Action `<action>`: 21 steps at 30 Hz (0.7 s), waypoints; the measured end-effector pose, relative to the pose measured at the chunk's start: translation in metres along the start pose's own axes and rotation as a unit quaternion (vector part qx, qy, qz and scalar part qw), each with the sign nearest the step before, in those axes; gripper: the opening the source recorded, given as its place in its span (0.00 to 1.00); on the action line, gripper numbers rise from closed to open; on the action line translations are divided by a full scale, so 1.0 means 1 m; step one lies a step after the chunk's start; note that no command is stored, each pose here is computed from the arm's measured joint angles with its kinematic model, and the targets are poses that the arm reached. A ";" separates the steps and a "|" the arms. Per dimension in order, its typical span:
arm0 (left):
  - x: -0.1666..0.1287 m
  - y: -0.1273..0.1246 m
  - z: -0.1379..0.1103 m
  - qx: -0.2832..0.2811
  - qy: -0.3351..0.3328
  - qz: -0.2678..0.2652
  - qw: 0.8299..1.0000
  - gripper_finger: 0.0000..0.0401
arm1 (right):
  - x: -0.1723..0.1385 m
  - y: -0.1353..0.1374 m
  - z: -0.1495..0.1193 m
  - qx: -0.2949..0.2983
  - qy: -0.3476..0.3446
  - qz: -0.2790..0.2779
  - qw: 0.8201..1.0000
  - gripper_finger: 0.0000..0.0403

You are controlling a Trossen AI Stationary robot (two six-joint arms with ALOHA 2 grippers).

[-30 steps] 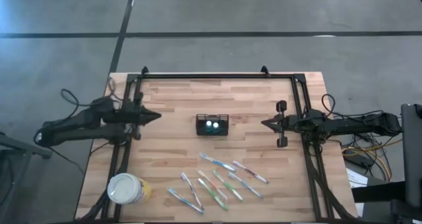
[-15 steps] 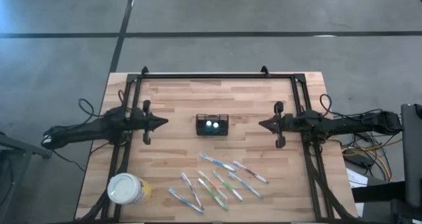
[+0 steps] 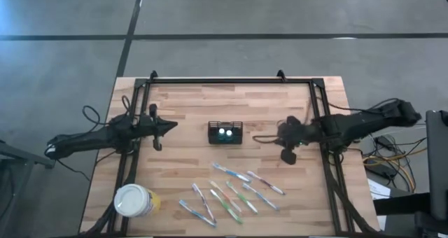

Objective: Pick & Place toothbrushing station
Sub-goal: Put the violet toothbrush into the black wire organizer

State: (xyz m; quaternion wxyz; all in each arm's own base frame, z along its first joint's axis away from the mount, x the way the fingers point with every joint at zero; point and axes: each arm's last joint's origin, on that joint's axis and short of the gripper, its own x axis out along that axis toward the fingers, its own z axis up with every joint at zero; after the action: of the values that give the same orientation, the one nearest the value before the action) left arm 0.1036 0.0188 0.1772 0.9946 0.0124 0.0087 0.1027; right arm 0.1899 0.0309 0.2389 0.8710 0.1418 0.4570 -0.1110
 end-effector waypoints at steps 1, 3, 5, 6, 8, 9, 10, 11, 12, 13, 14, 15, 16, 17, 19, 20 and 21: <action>0.000 0.000 0.000 0.001 0.000 0.000 1.000 0.03 | 0.001 0.006 0.002 0.013 0.023 -0.004 1.000 0.02; 0.000 0.000 0.000 0.001 0.000 0.000 1.000 0.03 | 0.006 0.019 0.005 0.031 0.054 -0.008 0.998 0.02; 0.000 0.000 0.000 0.001 0.001 0.000 1.000 0.03 | 0.013 0.034 0.008 0.044 0.087 0.013 0.995 0.04; 0.000 0.000 0.000 0.001 0.002 0.000 1.000 0.03 | 0.017 0.042 0.009 0.049 0.104 0.023 0.993 0.06; 0.000 0.000 -0.002 0.001 0.007 0.000 1.000 0.03 | 0.024 0.058 0.012 0.054 0.124 0.036 0.990 0.11; 0.000 0.000 -0.003 0.001 0.010 0.000 1.000 0.03 | 0.029 0.065 0.013 0.050 0.132 0.038 0.989 0.15; 0.000 0.000 -0.004 0.000 0.013 -0.001 1.000 0.03 | 0.033 0.072 0.014 0.046 0.139 0.036 0.989 0.18; 0.000 0.000 -0.004 -0.002 0.014 -0.001 1.000 0.02 | 0.038 0.078 0.014 0.043 0.144 0.032 0.988 0.22; 0.000 0.000 -0.005 -0.003 0.015 -0.001 1.000 0.02 | 0.042 0.083 0.015 0.041 0.149 0.028 0.988 0.26; 0.000 0.000 -0.005 -0.004 0.016 -0.001 1.000 0.03 | 0.048 0.087 0.016 0.041 0.154 0.022 0.987 0.30; 0.000 0.000 -0.005 -0.004 0.018 -0.001 1.000 0.03 | 0.053 0.092 0.017 0.042 0.158 0.017 0.986 0.34; 0.000 0.000 -0.005 -0.004 0.020 -0.001 1.000 0.03 | 0.059 0.096 0.018 0.044 0.163 0.012 0.986 0.38; 0.000 0.000 -0.006 -0.004 0.022 -0.001 1.000 0.03 | 0.065 0.100 0.018 0.049 0.169 0.006 0.984 0.41; 0.000 0.000 -0.006 -0.004 0.023 -0.001 1.000 0.03 | 0.071 0.103 0.017 0.056 0.176 -0.002 0.983 0.43; 0.000 0.000 -0.007 -0.004 0.026 -0.001 1.000 0.03 | 0.086 0.108 0.016 0.064 0.194 -0.014 0.979 0.47; 0.000 0.000 -0.007 -0.004 0.028 -0.002 1.000 0.03 | 0.092 0.110 0.015 0.065 0.206 -0.015 0.976 0.49; 0.000 0.000 -0.007 -0.004 0.028 -0.002 1.000 0.03 | 0.099 0.112 0.014 0.065 0.219 -0.016 0.973 0.50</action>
State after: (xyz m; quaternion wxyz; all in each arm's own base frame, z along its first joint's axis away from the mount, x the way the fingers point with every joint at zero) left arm 0.1036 0.0187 0.1701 0.9942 0.0050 0.0364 0.1015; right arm 0.2923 0.1247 0.1809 0.7368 0.2114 0.6308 -0.1201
